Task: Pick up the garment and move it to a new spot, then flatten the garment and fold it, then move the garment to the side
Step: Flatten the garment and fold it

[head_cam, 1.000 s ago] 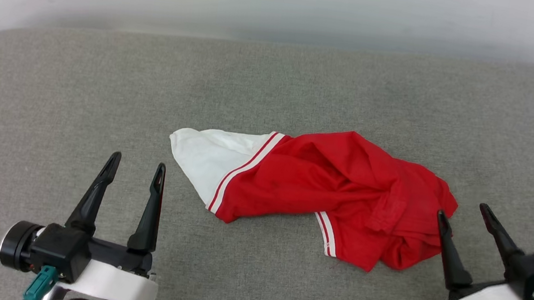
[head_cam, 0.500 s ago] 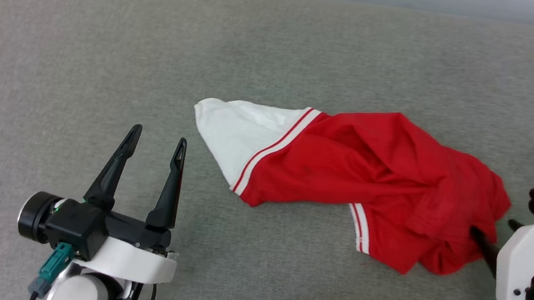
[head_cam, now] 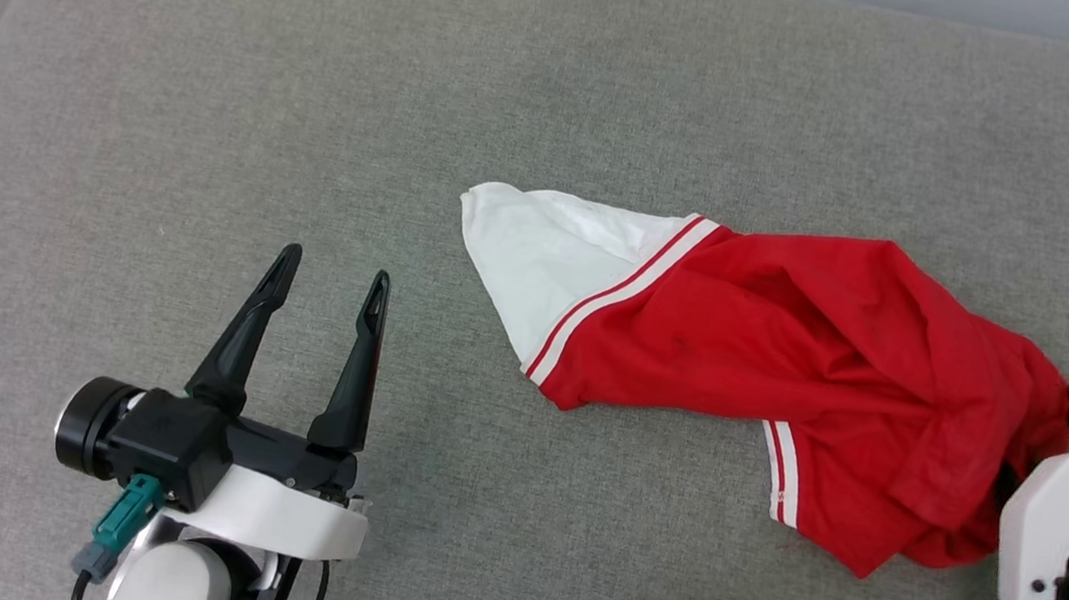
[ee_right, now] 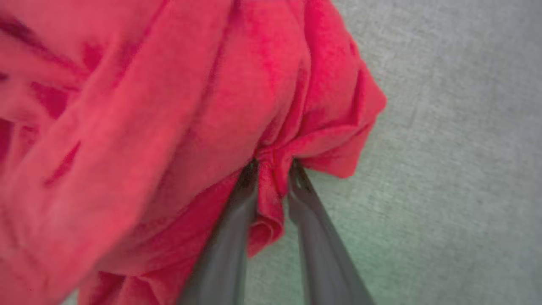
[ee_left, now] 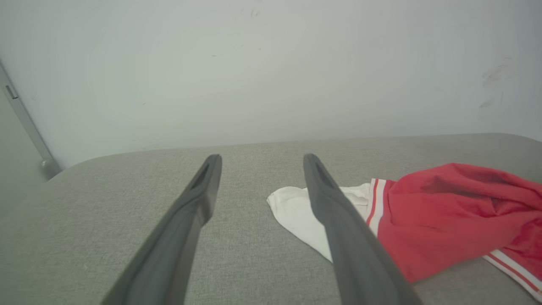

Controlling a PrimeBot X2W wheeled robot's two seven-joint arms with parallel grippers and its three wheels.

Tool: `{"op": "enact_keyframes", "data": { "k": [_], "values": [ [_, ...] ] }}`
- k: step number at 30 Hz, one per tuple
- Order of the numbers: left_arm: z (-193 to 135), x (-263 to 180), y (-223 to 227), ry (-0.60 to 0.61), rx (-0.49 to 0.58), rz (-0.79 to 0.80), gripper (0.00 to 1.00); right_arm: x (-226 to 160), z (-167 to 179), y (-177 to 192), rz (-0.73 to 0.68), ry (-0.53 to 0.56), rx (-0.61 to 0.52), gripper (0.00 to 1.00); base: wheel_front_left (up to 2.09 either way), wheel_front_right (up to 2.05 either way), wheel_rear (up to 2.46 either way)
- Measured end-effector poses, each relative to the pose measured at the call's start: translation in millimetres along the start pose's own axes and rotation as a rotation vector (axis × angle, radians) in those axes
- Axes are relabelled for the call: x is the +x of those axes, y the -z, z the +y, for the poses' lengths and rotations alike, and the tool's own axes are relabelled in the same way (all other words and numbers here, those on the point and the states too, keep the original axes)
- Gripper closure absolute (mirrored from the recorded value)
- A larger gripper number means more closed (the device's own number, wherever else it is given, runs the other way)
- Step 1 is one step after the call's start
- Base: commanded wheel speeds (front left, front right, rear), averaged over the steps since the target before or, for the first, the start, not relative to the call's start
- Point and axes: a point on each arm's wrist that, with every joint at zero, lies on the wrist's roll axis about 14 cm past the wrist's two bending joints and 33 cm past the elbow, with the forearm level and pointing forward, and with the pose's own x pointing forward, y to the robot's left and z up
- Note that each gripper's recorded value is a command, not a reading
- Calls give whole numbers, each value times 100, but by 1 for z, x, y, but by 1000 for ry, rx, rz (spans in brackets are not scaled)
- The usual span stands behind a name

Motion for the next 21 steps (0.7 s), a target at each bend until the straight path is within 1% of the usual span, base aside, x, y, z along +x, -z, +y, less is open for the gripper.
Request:
{"op": "enact_keyframes", "data": {
  "k": [4,7,16,18,21],
  "values": [
    [-4,-4,-4,7,-9,-7,0,-14,-1,-3,-50,9,17,100,0,0,0],
    [-9,-9,-12,18,-19,-28,0,-41,-7,-10,-117,43,9,100,0,0,0],
    [-20,-21,-29,44,-37,-72,0,-129,-18,-74,-420,145,-66,100,0,0,0],
    [-21,-22,-32,45,-41,-81,0,-142,-15,-86,-462,152,-96,100,0,0,0],
    [-18,-23,-32,35,-41,-81,0,-154,-5,-113,-531,133,-133,100,0,0,0]
  ]
}}
